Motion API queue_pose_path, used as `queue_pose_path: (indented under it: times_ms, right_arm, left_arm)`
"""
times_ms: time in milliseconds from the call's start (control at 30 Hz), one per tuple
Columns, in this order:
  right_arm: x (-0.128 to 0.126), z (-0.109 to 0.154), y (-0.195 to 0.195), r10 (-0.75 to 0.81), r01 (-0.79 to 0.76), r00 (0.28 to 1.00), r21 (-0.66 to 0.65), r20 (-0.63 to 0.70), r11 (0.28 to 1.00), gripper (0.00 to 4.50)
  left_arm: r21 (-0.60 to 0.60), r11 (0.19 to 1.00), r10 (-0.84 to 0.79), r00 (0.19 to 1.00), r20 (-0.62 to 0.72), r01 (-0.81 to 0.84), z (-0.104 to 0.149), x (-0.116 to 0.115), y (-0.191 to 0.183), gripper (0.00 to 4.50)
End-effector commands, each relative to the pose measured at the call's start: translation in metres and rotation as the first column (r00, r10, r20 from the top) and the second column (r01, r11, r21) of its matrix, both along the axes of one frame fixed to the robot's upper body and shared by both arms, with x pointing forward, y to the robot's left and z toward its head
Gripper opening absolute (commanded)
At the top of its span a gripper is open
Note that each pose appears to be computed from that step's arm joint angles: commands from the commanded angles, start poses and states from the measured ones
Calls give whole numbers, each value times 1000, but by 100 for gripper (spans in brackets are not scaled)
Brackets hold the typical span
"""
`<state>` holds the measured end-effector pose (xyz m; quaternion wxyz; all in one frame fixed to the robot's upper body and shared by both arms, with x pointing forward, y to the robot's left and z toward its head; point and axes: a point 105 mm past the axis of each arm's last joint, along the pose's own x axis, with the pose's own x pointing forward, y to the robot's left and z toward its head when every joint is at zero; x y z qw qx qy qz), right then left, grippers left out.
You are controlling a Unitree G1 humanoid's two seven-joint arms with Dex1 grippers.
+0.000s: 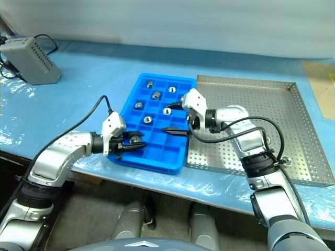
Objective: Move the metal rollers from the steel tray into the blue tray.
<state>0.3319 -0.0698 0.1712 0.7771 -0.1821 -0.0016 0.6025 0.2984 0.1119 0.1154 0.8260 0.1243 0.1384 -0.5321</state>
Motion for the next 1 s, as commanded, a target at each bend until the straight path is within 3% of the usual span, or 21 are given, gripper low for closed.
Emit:
queue_pose_path:
  times_ms: [33,100,300,500,667,867,1000]
  right_arm:
    - [-3,13,-2,-4,3,998,19,58,1000,450]
    - [-3,13,-3,-11,10,998,18,59,1000,450]
    - [-1,14,-4,-29,27,998,25,63,999,450]
    - [1,15,-9,-50,49,996,25,67,998,450]
    - [22,21,-48,-195,193,979,45,64,980,450]
    - [78,36,-107,-538,519,839,178,80,836,450]
    - [92,15,-117,-622,609,779,136,77,781,450]
  left_arm:
    - [22,999,-31,999,27,31,5,-1,-1,174]
    - [33,999,-43,999,20,42,3,-2,-1,174]
    - [35,999,-30,999,39,28,5,5,-1,355]
    - [7,1000,-21,992,120,20,24,15,-2,355]
    - [-104,994,4,985,175,15,60,26,-5,355]
    - [-239,967,-47,984,172,88,85,30,-31,355]
    - [-322,935,-111,986,125,146,96,25,-53,355]
